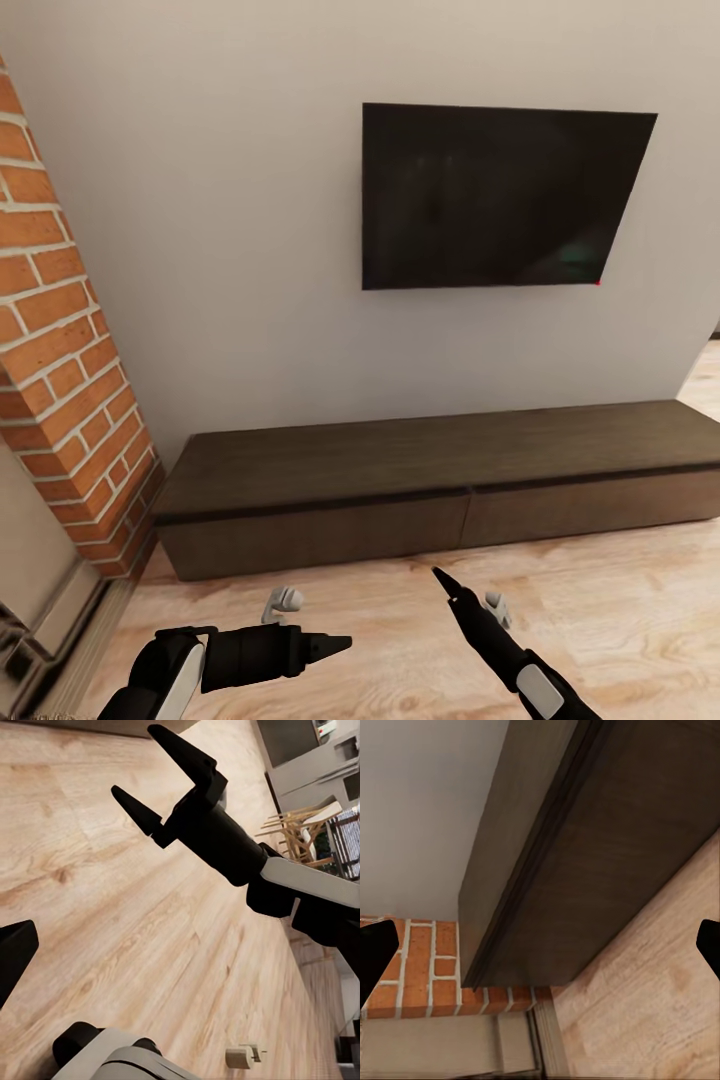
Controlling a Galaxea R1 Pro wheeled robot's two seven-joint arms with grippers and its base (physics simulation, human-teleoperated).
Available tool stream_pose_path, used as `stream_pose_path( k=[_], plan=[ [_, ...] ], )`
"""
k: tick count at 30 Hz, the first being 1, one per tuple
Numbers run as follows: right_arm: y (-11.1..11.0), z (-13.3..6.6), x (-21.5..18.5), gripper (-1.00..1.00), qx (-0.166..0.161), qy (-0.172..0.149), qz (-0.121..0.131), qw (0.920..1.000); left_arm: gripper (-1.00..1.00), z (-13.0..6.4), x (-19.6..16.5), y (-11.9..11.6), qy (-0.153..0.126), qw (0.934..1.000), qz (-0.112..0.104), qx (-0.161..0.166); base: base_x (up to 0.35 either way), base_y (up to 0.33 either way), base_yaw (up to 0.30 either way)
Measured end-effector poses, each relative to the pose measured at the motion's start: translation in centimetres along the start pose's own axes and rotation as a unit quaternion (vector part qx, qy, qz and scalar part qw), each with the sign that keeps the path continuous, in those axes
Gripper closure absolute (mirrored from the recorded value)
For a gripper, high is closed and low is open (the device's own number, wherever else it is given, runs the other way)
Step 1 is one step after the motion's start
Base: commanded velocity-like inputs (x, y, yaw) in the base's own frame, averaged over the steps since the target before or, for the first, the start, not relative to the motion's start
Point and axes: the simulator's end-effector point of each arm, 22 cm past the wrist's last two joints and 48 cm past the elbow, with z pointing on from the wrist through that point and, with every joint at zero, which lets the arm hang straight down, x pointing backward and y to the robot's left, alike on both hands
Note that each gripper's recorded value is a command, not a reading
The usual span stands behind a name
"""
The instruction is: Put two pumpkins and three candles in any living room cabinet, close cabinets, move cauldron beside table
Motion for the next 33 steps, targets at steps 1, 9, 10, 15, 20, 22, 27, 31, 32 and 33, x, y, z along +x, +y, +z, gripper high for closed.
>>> stream_pose_path(
  k=[1,9,10,15,20,22,27,31,32,33],
  plan=[
    [0.03,0.0,-0.01,-1.0,0.0,0.0,0.0,1.0,-1.0,-0.01,-0.02,-0.02,0.0,1.0,0.0,0.0,0.0,0.0,0.174],
    [0.12,0.0,-0.06,-1.0,-0.001,0.0,-0.001,1.0,-1.0,-0.01,-0.05,-0.09,0.0,1.0,0.001,0.001,0.0,0.0,0.06],
    [0.13,0.0,-0.06,-1.0,-0.001,0.0,-0.001,1.0,-1.0,-0.01,-0.05,-0.09,0.0,1.0,0.001,0.001,0.0,0.0,0.015],
    [0.17,-0.02,-0.07,-1.0,-0.002,0.0,-0.001,1.0,-1.0,-0.03,-0.04,-0.09,0.0,1.0,0.001,0.0,0.107,0.0,0.015],
    [0.24,0.02,0.01,-1.0,-0.002,0.0,-0.001,1.0,-1.0,-0.03,-0.03,-0.1,0.0,1.0,0.002,0.0,0.261,0.0,0.016],
    [0.29,0.07,0.17,-1.0,-0.003,0.001,0.0,1.0,-1.0,-0.03,-0.03,-0.1,0.0,1.0,0.002,0.0,0.256,0.0,0.005],
    [0.5,0.18,0.29,-1.0,-0.006,-0.001,0.001,1.0,-1.0,0.01,-0.02,-0.11,-0.001,1.0,0.002,0.0,0.158,0.0,0.002],
    [0.54,0.25,0.05,-1.0,-0.006,-0.011,-0.005,0.9999,-1.0,0.03,-0.01,-0.11,0.0,1.0,0.002,0.0,0.047,0.0,0.0],
    [0.55,0.27,-0.03,-1.0,-0.006,-0.014,-0.006,0.9999,-1.0,0.04,0.0,-0.11,0.0,1.0,0.002,0.001,0.024,0.0,0.0],
    [0.55,0.28,-0.11,-1.0,-0.005,-0.017,-0.007,0.9998,-1.0,0.04,0.01,-0.11,0.0,1.0,0.001,0.001,0.015,0.0,0.0]
  ],
)
